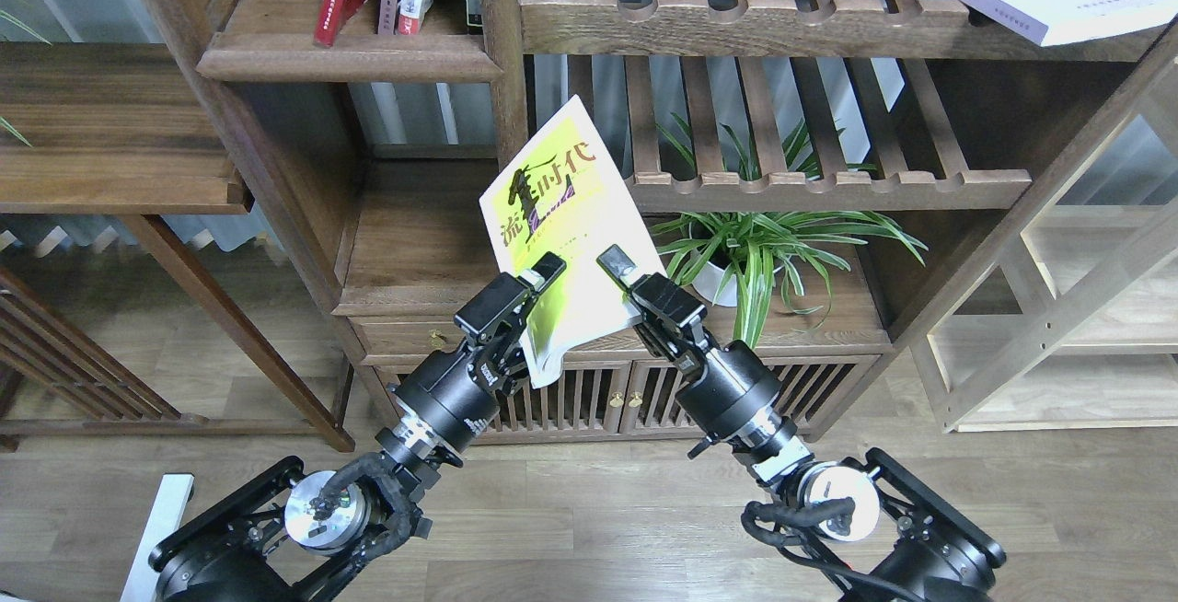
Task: Organize books on shelf
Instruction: 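Grasp the yellow-green book with the left gripper, release the right gripper, then lift the yellow-green book with the left gripper up to the top shelf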
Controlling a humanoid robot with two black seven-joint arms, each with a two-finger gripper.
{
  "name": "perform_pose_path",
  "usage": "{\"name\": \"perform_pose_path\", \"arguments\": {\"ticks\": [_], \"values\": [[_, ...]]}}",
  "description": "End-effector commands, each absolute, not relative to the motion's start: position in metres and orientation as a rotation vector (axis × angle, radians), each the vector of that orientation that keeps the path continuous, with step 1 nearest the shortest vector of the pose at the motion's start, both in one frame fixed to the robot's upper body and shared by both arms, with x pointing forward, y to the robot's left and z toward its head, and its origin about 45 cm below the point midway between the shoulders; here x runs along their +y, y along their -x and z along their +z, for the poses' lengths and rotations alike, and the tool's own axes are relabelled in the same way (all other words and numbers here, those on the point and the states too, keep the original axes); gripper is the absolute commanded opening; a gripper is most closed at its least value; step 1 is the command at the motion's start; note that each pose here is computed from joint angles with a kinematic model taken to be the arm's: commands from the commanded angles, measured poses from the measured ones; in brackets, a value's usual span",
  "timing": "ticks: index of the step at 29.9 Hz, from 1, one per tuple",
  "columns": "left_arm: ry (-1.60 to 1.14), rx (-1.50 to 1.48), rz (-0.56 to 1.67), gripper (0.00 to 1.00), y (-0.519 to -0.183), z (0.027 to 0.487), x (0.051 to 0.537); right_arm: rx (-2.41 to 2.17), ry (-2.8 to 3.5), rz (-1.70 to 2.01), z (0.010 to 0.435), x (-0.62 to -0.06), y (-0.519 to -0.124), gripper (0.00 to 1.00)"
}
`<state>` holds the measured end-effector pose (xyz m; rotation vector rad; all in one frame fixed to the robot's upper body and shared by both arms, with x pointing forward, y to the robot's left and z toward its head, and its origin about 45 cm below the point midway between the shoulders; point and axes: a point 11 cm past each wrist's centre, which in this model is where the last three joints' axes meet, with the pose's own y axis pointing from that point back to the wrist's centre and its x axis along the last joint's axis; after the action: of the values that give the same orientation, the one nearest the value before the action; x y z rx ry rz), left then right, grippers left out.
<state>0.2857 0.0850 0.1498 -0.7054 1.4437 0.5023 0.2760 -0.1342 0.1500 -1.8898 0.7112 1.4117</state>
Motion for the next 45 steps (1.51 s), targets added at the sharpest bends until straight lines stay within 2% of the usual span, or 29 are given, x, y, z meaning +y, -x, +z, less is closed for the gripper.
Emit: {"name": "perform_pose_path", "arguments": {"ticks": [1, 3, 6, 9, 11, 13, 21, 27, 29, 37, 45], "values": [[0.708, 1.446, 0.5, 0.56, -0.286, 0.15, 0.084, 0.714, 1.891, 1.414, 0.149, -0.135, -0.276, 0.03], [0.713, 1.448, 0.5, 0.46, -0.286, 0.15, 0.084, 0.719, 1.892, 1.416, 0.148, -0.135, -0.276, 0.03], [0.72, 1.453, 0.515, 0.23, -0.285, 0.147, 0.086, 0.737, 1.889, 1.422, 0.143, -0.138, -0.275, 0.05], [0.725, 1.455, 0.525, 0.08, -0.285, 0.146, 0.088, 0.752, 1.884, 1.432, 0.138, -0.14, -0.273, 0.08], [0.726, 1.453, 0.527, 0.04, -0.285, 0.146, 0.089, 0.754, 1.888, 1.432, 0.138, -0.14, -0.273, 0.09], [0.722, 1.451, 0.531, 0.03, -0.285, 0.145, 0.09, 0.755, 1.888, 1.433, 0.138, -0.139, -0.272, 0.12], [0.716, 1.447, 0.537, 0.01, -0.285, 0.143, 0.093, 0.81, 1.906, 1.404, 0.132, -0.151, -0.276, 0.44], [0.645, 1.398, 0.558, 0.0, -0.279, 0.136, 0.098, 0.908, 1.873, 1.33, 0.132, -0.185, -0.288, 0.77], [0.618, 1.382, 0.572, 0.0, -0.276, 0.131, 0.103, 0.936, 1.859, 1.307, 0.133, -0.195, -0.293, 0.81], [0.587, 1.315, 0.571, 0.0, -0.278, 0.14, 0.115, 1.113, 1.845, 1.285, 0.112, -0.245, -0.297, 0.84], [0.433, 1.118, 0.609, 0.0, -0.28, 0.149, 0.152, 1.344, 1.864, 1.29, 0.085, -0.307, -0.29, 0.86]]}}
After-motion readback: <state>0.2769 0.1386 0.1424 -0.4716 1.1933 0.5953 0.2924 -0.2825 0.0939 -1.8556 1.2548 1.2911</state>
